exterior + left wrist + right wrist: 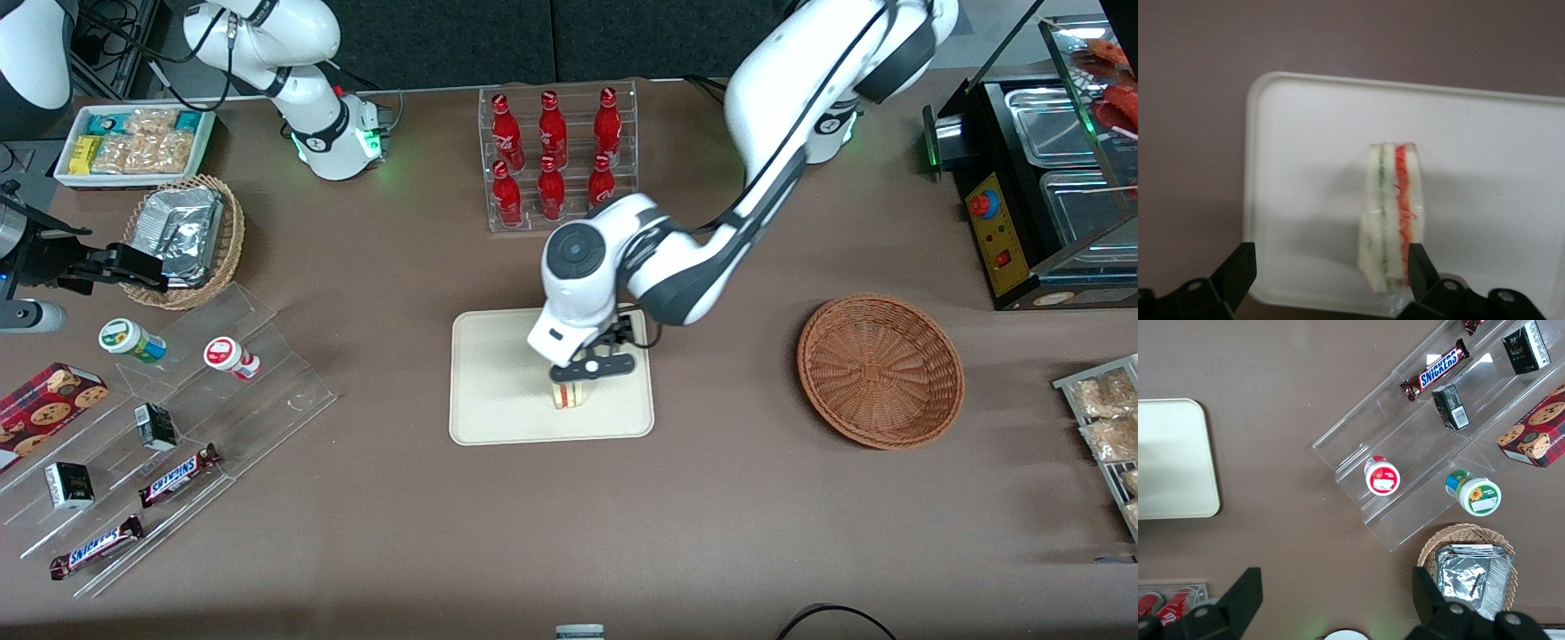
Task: Place sandwich from basket to tray
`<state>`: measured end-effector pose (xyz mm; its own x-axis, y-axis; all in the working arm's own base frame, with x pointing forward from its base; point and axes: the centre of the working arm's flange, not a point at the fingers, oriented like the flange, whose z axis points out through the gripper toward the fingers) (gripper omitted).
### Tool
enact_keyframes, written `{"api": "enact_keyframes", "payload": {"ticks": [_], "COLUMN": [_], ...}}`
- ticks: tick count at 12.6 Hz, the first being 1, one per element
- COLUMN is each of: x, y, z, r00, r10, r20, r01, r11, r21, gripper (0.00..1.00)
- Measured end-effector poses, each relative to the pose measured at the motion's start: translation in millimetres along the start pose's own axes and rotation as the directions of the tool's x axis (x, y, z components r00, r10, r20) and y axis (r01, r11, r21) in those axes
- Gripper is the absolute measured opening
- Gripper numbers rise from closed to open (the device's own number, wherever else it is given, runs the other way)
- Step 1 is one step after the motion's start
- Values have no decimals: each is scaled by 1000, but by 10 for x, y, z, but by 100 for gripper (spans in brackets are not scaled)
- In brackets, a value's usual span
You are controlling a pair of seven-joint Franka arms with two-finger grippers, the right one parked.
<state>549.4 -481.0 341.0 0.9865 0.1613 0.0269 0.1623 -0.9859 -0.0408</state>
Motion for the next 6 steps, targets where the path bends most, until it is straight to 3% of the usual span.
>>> {"api": "enact_keyframes", "payload": {"ticks": [2, 6], "x": [267, 564], "y": [-513, -1603], "z": [-306, -360], "r00": [999, 999], "r10": [-25, 39], "r20": [-22, 37], "r01": [25, -41], "r11": [999, 997], "r21": [21, 60], "gripper": [100, 100]}}
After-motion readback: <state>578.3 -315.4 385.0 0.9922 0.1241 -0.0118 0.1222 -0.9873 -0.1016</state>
